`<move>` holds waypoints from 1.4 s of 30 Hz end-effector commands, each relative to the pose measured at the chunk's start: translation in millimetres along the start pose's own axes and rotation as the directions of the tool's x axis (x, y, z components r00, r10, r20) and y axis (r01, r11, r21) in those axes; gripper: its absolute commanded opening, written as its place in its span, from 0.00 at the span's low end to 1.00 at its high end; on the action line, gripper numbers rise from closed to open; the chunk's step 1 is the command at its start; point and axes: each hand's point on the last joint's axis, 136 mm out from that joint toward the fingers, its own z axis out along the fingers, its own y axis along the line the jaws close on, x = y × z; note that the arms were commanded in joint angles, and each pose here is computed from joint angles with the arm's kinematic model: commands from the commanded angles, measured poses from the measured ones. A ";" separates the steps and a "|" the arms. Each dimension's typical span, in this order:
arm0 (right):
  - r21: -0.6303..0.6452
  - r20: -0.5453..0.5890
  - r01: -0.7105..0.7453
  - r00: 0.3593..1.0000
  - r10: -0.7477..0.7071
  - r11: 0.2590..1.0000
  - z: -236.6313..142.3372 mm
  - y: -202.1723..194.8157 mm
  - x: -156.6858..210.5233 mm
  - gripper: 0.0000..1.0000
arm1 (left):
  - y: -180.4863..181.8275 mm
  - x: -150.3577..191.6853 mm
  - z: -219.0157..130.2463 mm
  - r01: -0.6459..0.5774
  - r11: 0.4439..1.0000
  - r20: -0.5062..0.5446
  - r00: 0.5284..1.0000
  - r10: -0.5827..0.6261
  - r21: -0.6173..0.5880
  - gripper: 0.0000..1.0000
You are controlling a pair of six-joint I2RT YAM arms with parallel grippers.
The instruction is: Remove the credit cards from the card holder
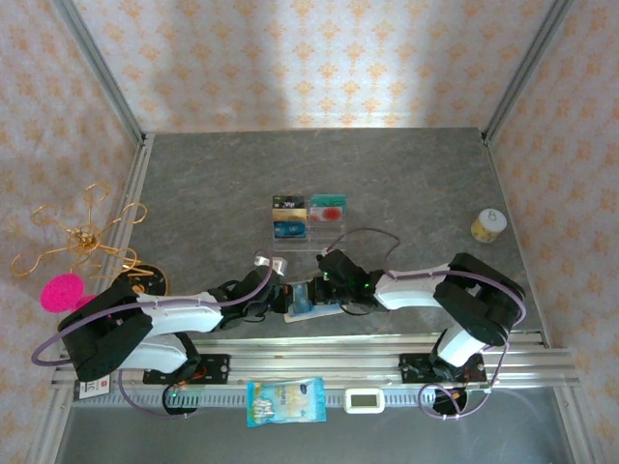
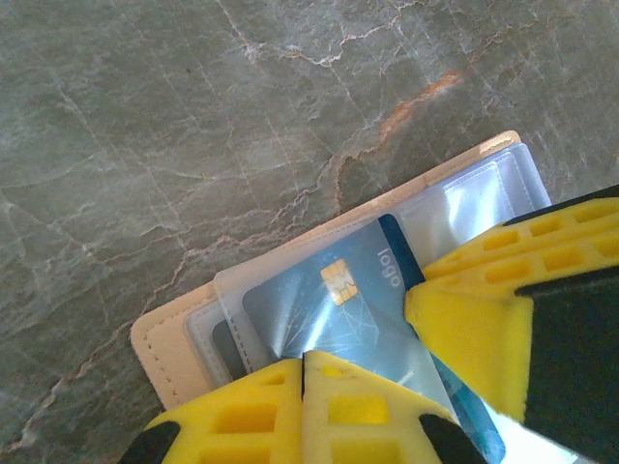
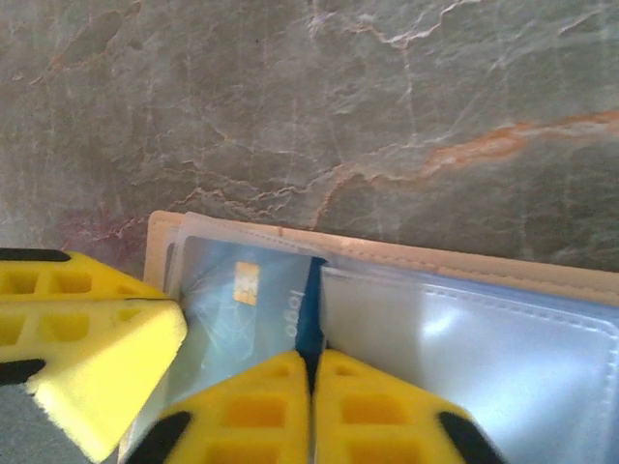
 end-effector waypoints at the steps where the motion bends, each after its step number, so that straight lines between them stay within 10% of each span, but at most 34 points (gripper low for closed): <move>1: 0.019 0.014 -0.026 1.000 0.026 0.999 -2.9 -9.4 4.2 0.00 | 19.4 26.9 1.9 -0.029 0.998 -0.082 0.996 0.024 -0.057 0.00; 26: -0.008 0.063 -0.108 0.992 0.108 0.994 -25.7 -15.2 4.1 0.00 | -47.8 -16.9 -9.7 -0.076 0.985 0.031 0.997 0.073 0.152 0.03; 42: -0.011 0.026 -0.148 0.989 0.148 0.989 -16.6 -24.6 13.1 0.14 | -10.3 14.7 18.5 -0.068 0.998 -0.103 0.992 0.069 0.011 0.00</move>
